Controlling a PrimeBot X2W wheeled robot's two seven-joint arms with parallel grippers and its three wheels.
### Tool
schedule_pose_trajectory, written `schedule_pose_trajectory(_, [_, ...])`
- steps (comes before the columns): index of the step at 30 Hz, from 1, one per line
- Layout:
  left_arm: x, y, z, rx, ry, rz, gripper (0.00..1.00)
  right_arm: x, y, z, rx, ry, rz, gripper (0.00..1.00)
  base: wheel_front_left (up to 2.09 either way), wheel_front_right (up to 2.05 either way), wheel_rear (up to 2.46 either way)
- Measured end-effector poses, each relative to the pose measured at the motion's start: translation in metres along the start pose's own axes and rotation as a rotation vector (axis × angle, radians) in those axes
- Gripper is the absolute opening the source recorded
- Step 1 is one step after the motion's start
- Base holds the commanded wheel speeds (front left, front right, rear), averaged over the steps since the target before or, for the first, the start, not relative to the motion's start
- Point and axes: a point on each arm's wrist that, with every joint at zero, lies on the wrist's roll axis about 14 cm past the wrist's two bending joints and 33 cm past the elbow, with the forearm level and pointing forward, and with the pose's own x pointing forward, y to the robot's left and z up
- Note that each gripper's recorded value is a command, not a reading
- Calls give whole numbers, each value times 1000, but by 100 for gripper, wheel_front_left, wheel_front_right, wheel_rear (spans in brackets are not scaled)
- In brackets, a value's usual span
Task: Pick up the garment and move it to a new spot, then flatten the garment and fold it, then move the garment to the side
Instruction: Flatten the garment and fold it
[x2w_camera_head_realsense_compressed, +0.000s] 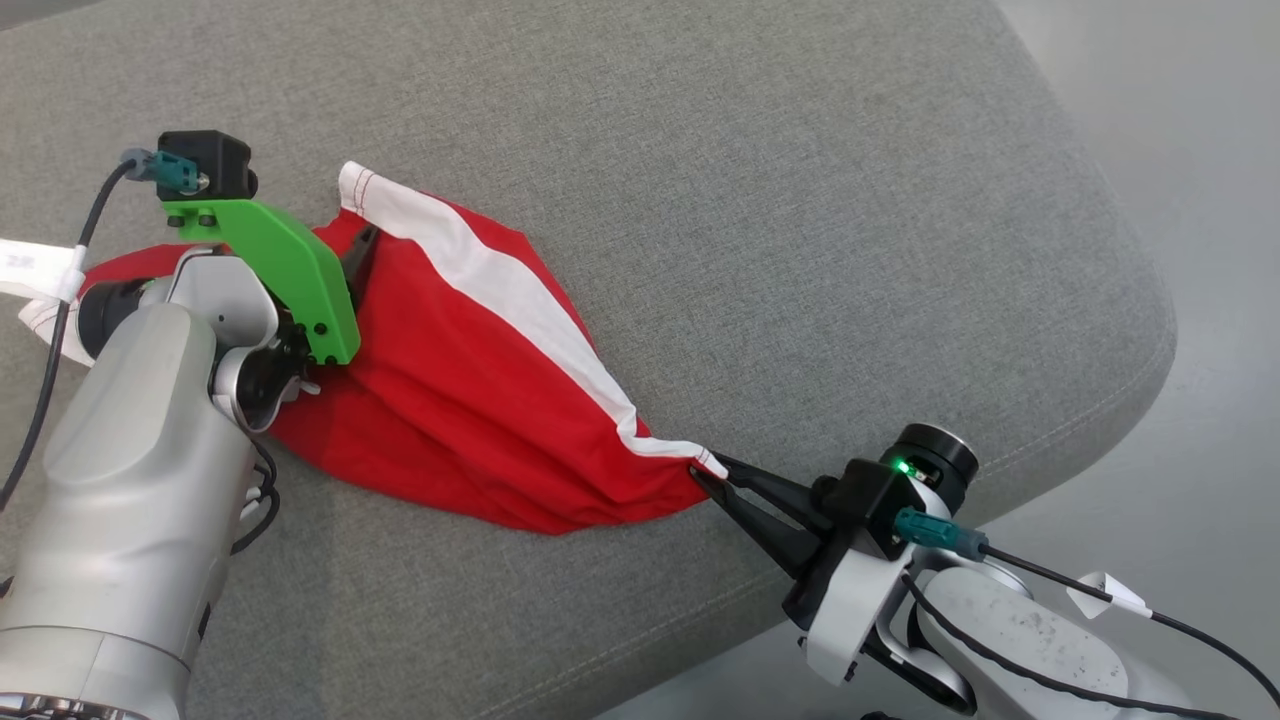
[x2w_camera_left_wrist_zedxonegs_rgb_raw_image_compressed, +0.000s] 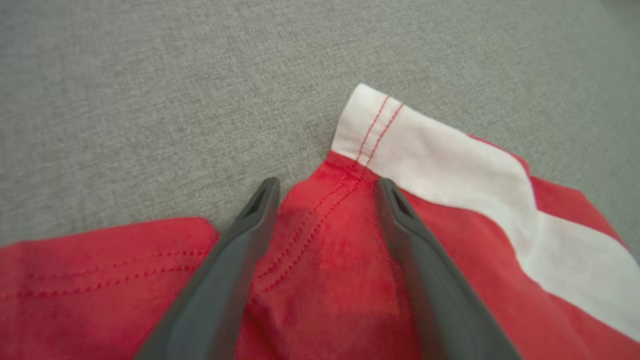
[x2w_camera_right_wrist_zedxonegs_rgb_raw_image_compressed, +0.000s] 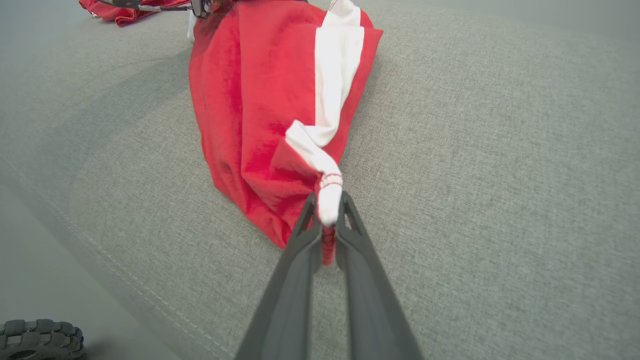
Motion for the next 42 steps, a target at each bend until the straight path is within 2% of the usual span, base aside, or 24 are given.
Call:
schedule_pose_trajectory(6, [1, -5, -3, 3, 10, -16, 100, 0, 0, 0, 0, -1, 1, 0, 0, 0, 0])
schedule_pose_trajectory(10, [2, -8, -3, 15, 12, -23, 14, 0, 0, 1, -1, -2, 1, 0, 0, 0, 0])
schedule_pose_trajectory(11, [2, -8, -3, 15, 12, -23, 0, 0, 0, 1, -1, -2, 1, 0, 0, 0, 0])
schedule_pose_trajectory(18, [-2, -19, 14, 19, -66, -51, 0, 1, -5, 4, -6, -11, -8, 0, 0, 0, 0])
schedule_pose_trajectory(23, [-17, -31, 62, 14, -272, -81, 0, 2, -13, 11, -13, -31, -24, 0, 0, 0, 0])
schedule_pose_trajectory(28, [-43, -39, 105, -65, -469, -112, 0, 4, -31, 29, -16, -86, -67, 0, 0, 0, 0])
schedule_pose_trajectory(35, [-100, -20, 155, -113, -693, -85, 0, 13, -71, 121, -34, -343, -150, 0, 0, 0, 0])
schedule_pose_trajectory(42, [-162, -30, 191, -94, -851, -110, 0, 2, -79, 211, -72, -588, -158, 0, 0, 0, 0])
